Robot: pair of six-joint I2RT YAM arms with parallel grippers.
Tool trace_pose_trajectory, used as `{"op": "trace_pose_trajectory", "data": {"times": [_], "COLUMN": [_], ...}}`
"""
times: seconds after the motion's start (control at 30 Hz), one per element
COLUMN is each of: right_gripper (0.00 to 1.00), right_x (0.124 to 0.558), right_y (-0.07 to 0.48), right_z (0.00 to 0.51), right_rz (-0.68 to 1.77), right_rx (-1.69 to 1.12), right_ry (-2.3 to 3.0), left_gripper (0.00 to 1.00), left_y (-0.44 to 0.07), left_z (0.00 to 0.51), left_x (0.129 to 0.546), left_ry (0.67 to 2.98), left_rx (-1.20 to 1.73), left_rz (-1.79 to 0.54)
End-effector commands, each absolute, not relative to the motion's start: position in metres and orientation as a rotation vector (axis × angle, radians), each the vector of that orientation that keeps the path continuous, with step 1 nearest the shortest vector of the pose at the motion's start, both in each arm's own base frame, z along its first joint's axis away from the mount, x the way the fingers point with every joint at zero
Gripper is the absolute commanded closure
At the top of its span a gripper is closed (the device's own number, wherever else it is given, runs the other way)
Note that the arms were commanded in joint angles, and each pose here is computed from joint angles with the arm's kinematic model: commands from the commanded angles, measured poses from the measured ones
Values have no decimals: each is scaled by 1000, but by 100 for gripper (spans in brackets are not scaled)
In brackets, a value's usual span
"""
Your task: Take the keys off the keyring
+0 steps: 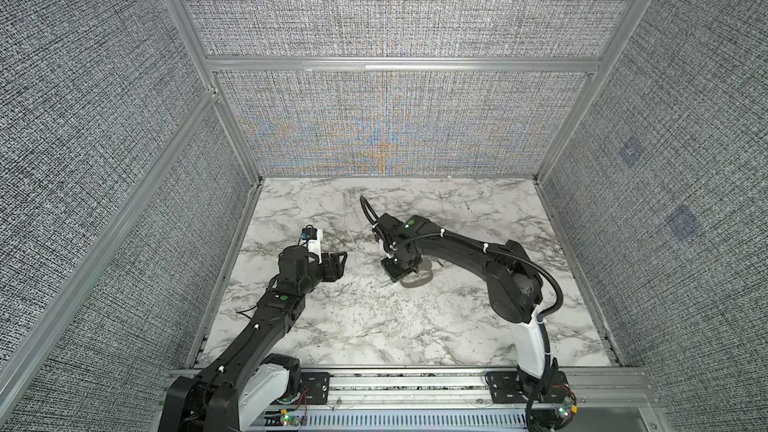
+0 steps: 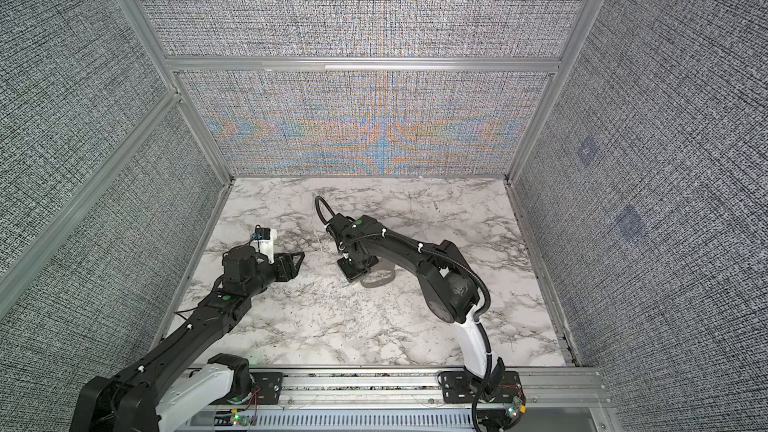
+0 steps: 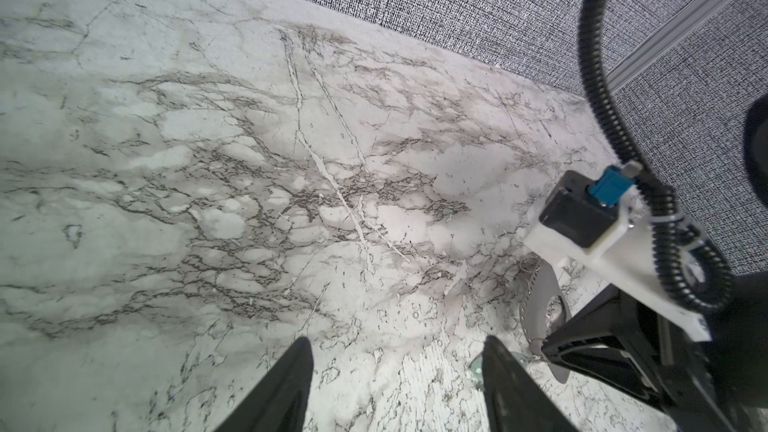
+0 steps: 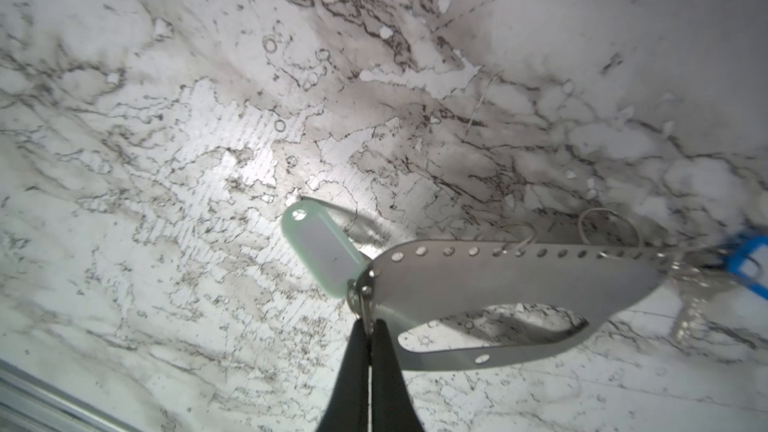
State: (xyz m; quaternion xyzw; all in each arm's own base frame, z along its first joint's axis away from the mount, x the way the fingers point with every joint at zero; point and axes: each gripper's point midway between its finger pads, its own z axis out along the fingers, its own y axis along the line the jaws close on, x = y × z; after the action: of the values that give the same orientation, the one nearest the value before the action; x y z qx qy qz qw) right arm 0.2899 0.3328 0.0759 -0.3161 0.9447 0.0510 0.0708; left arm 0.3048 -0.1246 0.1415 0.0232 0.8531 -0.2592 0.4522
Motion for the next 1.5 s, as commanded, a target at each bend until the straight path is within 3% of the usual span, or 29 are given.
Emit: {"op": "trace_pose_trajectory", "data": {"times": [0.0, 0.3, 0.53, 0.93, 1.47], "right_gripper": [97, 98, 100, 100, 100], "right_x": [285, 267, 245, 239, 233], "right_y": [326, 318, 310, 308, 314], "right_z": [95, 174, 202, 217, 250], "right_rz": [140, 222, 267, 302, 398], "right_rx": [-1075, -1468, -1724, -1808, -1780], "right_ry": [2768, 2411, 2192, 2035, 1760], "left_gripper": [34, 39, 45, 64, 64], "left_y": [-128, -144, -169, -209, -258], "left_z": [153, 198, 254, 267, 265], "left_x": [307, 308, 276, 202, 193], "left_ry": [2073, 1913, 1586, 1222, 1140], "left_rx": [75, 222, 556, 1006, 1198], "left_rz": [-658, -706, -704, -788, -876]}}
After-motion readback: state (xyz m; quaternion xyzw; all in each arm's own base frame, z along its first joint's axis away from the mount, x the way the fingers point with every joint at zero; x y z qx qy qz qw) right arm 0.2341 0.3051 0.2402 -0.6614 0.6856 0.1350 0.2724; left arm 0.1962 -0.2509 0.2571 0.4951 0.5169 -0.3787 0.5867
